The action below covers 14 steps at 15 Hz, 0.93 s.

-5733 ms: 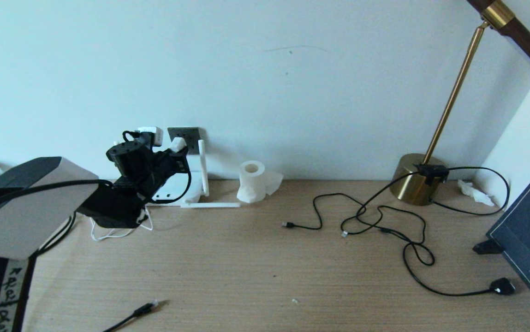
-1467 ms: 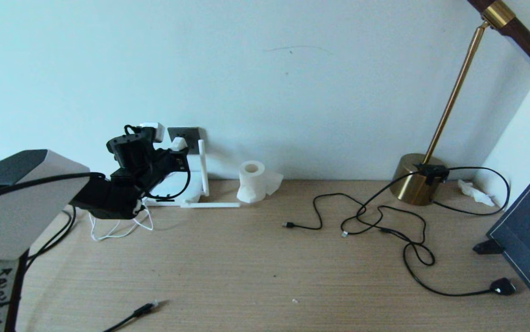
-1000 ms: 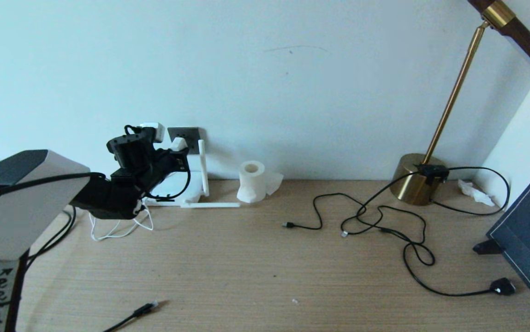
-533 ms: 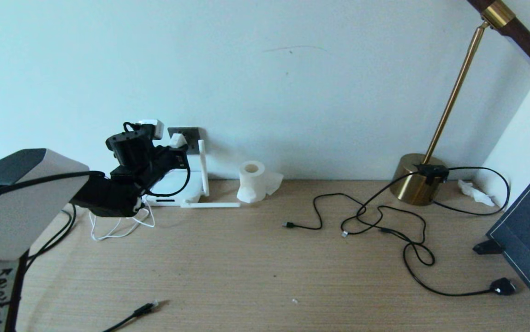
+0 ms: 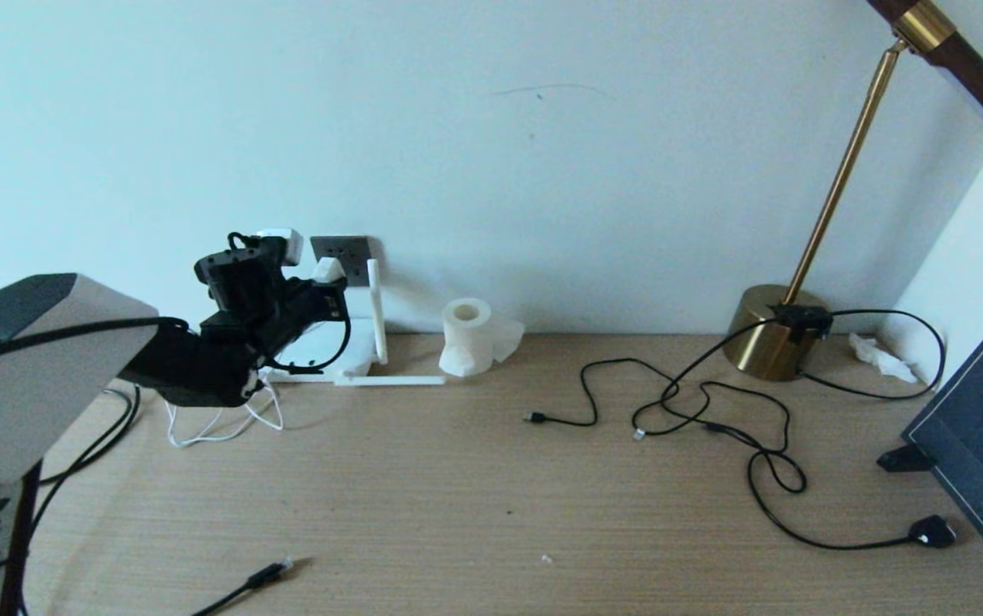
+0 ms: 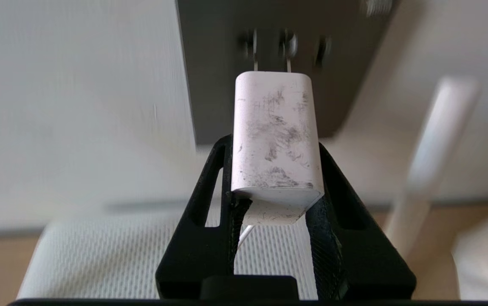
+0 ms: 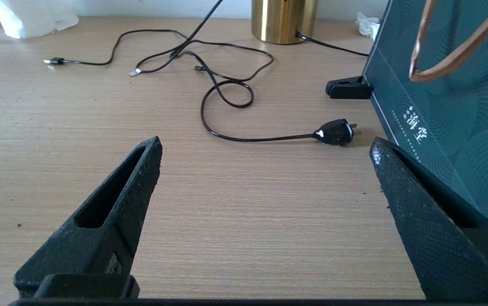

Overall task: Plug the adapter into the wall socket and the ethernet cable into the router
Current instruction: Pick up plug

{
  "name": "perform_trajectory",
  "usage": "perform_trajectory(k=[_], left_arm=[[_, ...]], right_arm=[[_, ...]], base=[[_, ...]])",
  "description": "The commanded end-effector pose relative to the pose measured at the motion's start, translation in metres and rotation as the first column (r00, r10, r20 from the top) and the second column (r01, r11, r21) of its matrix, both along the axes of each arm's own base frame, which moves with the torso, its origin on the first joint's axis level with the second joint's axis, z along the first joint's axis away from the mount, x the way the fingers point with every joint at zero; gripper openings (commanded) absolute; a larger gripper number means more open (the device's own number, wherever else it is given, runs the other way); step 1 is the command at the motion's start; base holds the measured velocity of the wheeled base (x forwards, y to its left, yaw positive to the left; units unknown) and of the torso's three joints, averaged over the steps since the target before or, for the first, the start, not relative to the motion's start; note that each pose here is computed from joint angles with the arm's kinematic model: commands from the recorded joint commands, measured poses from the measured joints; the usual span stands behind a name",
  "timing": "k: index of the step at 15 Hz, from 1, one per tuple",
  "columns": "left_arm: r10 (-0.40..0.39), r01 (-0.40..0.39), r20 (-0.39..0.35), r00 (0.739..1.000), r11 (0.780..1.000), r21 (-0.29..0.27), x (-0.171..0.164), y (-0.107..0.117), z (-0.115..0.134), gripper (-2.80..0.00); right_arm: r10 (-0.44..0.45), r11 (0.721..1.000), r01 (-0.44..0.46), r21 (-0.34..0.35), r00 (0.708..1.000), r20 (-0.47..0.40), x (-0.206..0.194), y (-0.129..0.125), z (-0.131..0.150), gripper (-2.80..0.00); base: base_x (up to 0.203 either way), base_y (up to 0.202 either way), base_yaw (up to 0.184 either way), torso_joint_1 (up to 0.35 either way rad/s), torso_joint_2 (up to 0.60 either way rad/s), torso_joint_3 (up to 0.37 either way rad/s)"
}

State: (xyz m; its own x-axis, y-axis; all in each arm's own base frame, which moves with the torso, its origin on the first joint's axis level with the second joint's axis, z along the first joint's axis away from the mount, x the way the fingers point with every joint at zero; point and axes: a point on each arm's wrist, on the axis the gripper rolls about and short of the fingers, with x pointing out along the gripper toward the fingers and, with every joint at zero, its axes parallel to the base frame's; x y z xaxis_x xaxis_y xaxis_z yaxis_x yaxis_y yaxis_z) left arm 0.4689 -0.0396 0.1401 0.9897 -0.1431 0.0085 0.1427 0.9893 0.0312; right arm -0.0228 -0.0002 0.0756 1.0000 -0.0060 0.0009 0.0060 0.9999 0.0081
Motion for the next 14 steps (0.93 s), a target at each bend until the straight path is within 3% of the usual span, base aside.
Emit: perform_trajectory(k=[1, 4, 8, 14], left_arm=[[-0.010, 0.010, 0.001, 1.000, 1.000, -0.001, -0.019, 0.000, 0.019, -2.80], [-0.034, 0.034, -0.110, 0.993, 0.999, 0.003, -0.034, 0.001, 0.031, -2.80], [-0.040, 0.041, -0.131, 0.991, 0.999, 0.003, -0.022, 0.000, 0.022, -2.80], [-0.028, 0.028, -0.105, 0.994, 1.000, 0.003, 0.005, 0.000, 0.010, -2.80]], right_arm=[[0.000, 1.000, 0.000, 0.000, 1.000, -0.001, 0.000, 0.000, 0.000, 0.00], [0.000, 1.000, 0.000, 0.000, 1.000, -0.001, 0.000, 0.000, 0.000, 0.00], [0.000, 1.000, 0.000, 0.000, 1.000, 0.000, 0.000, 0.000, 0.000, 0.00], [-0.001, 1.000, 0.001, 0.000, 1.000, 0.000, 0.000, 0.000, 0.000, 0.00]], base=[[0.000, 0.000, 0.000, 0.000, 0.00, 0.000], [0.000, 0.000, 0.000, 0.000, 0.00, 0.000], [0.000, 0.000, 0.000, 0.000, 0.00, 0.000], [0.000, 0.000, 0.000, 0.000, 0.00, 0.000]])
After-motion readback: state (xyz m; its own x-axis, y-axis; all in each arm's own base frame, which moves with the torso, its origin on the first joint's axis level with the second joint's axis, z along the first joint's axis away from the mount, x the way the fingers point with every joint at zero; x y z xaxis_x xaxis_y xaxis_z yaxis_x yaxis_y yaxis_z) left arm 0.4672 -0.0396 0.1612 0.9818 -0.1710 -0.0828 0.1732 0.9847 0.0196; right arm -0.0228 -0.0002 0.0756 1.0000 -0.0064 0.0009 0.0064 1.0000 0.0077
